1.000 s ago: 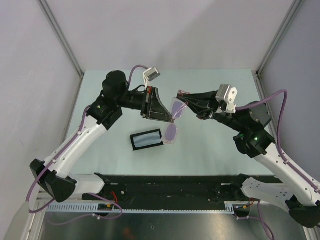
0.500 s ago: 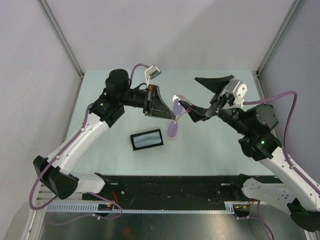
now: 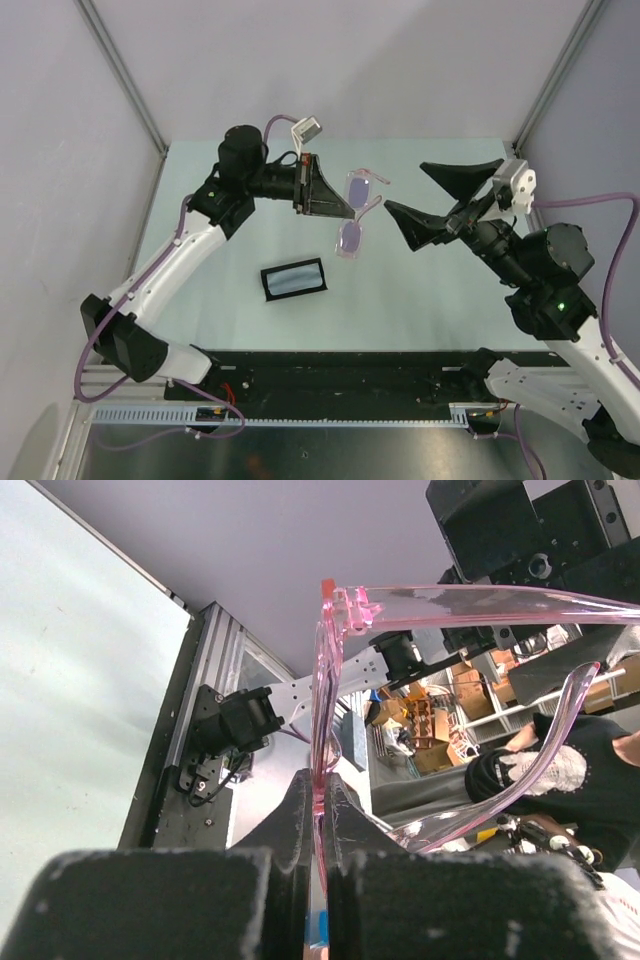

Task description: Organize the sunglasses

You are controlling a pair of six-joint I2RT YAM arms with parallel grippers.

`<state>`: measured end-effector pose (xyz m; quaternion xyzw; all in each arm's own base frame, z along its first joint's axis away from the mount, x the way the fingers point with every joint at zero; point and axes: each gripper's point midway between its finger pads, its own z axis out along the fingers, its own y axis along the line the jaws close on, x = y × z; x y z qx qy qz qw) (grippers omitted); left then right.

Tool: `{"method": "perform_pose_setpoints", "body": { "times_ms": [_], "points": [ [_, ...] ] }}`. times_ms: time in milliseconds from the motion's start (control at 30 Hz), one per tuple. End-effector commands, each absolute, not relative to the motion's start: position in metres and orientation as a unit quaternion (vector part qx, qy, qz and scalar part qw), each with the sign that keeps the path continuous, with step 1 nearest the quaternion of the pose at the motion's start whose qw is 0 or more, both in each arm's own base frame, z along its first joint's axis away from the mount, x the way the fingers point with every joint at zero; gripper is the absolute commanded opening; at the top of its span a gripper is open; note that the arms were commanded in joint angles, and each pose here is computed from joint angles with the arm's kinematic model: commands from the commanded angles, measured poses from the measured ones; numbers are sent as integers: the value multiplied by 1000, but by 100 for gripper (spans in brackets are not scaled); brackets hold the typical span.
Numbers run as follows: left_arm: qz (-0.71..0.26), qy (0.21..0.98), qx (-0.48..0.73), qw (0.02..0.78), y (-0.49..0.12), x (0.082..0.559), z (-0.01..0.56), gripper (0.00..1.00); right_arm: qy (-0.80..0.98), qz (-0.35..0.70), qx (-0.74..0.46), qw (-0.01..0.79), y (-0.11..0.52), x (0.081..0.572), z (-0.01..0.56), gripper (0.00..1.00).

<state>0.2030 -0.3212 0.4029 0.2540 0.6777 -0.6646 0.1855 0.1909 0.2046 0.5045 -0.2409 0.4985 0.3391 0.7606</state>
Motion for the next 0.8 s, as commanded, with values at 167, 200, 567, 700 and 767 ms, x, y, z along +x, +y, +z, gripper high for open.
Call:
{"method": "perform_pose_setpoints", "body": {
  "times_ms": [167, 200, 567, 700, 767],
  "points": [
    [-661, 663, 266, 228, -321, 211, 417, 0, 551, 428, -267, 665, 252, 192, 475, 100],
    [-662, 663, 267, 227, -321, 210, 417, 0, 555, 429, -266, 662, 254, 194, 473, 100],
    [-666, 641, 304, 229, -309, 184, 423, 1, 588, 391, -241, 665, 259, 225, 455, 100],
    [-670, 630, 320, 226, -305, 174, 428, 1, 596, 384, -242, 662, 260, 232, 449, 100],
    [-672, 626, 325, 226, -304, 171, 430, 0, 596, 388, -244, 659, 261, 232, 448, 100]
  ]
}}
